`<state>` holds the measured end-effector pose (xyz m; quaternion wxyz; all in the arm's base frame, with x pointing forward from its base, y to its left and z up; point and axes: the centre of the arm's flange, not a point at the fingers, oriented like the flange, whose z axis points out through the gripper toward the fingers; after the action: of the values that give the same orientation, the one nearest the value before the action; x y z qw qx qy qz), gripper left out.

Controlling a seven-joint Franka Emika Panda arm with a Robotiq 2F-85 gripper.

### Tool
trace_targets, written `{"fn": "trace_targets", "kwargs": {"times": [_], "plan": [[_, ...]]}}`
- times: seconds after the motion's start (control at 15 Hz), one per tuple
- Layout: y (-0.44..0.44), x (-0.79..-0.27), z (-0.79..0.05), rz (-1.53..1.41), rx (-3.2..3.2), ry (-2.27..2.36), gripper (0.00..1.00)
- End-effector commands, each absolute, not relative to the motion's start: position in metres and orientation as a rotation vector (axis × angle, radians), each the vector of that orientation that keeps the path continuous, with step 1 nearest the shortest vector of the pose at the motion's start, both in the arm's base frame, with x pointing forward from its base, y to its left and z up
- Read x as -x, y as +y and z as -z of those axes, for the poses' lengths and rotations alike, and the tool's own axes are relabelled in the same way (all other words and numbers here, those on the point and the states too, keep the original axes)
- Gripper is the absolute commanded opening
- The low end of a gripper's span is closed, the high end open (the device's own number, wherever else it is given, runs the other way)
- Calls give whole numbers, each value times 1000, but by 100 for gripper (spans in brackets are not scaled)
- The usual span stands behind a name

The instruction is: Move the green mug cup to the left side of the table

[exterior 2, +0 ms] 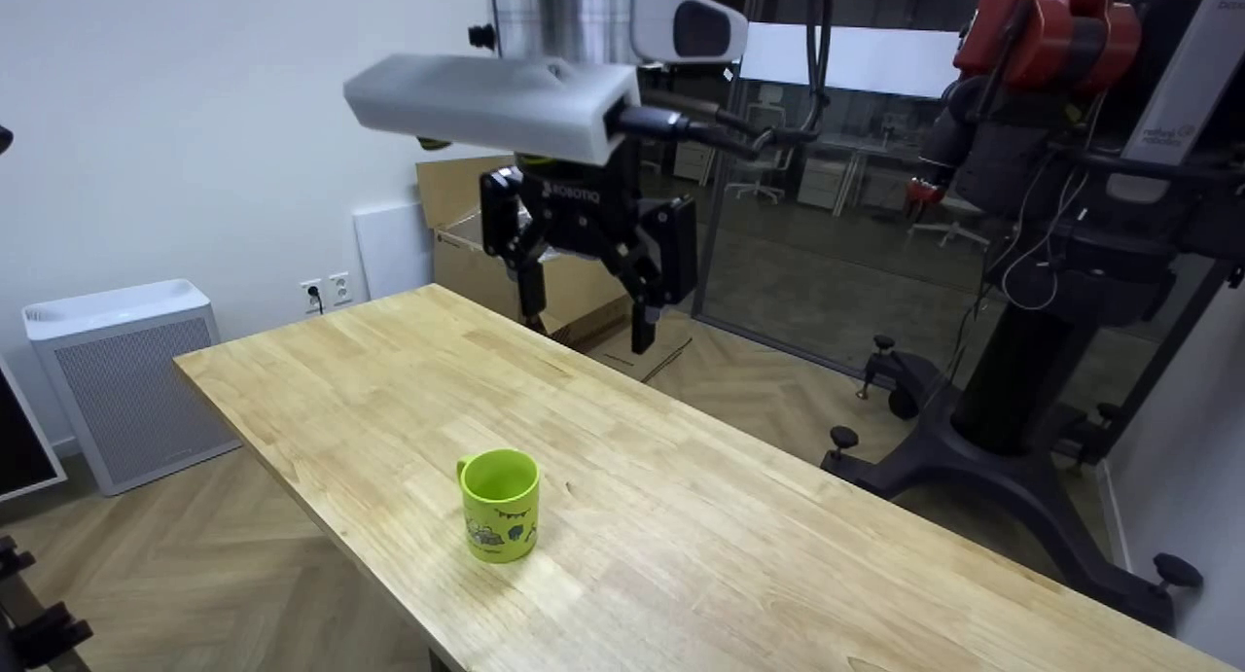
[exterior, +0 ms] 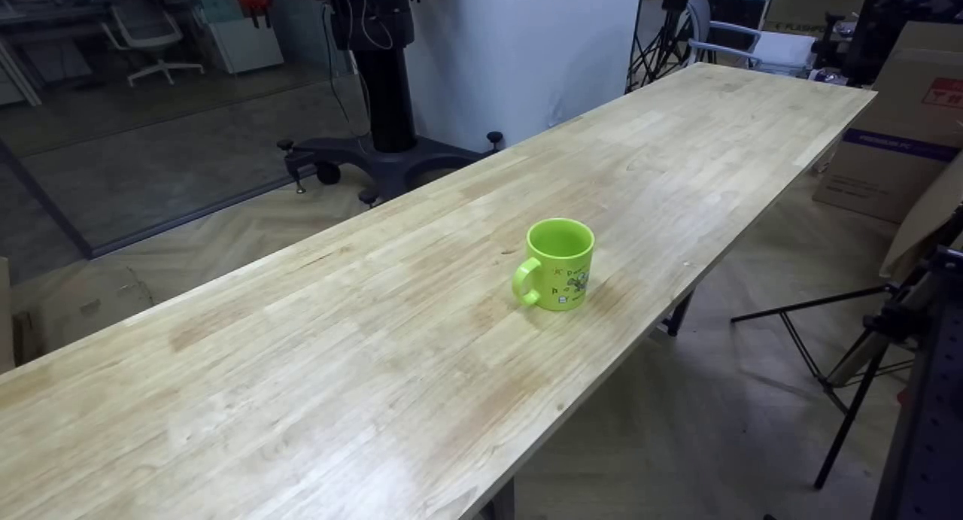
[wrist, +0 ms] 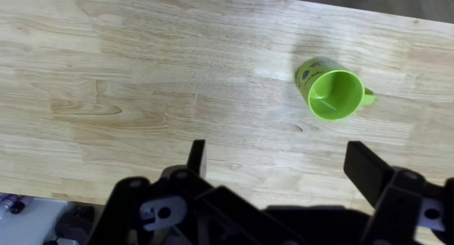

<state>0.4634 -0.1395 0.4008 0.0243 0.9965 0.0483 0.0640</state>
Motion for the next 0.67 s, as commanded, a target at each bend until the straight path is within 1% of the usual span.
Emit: {"fn": "trace_targets", "kwargs": {"times": [0.0,0.13,0.2,0.27,0.6], "plan": [[-132,-508,-384,-180,-2927,119,100],[-120,-521,-373,-225,-2871,138,100],[-113,-519,-373,-242,-2870,152,100],[-120,-507,-371,-218,-2907,184,100],[-111,-513,-365,-216,-2891,207,100]]}}
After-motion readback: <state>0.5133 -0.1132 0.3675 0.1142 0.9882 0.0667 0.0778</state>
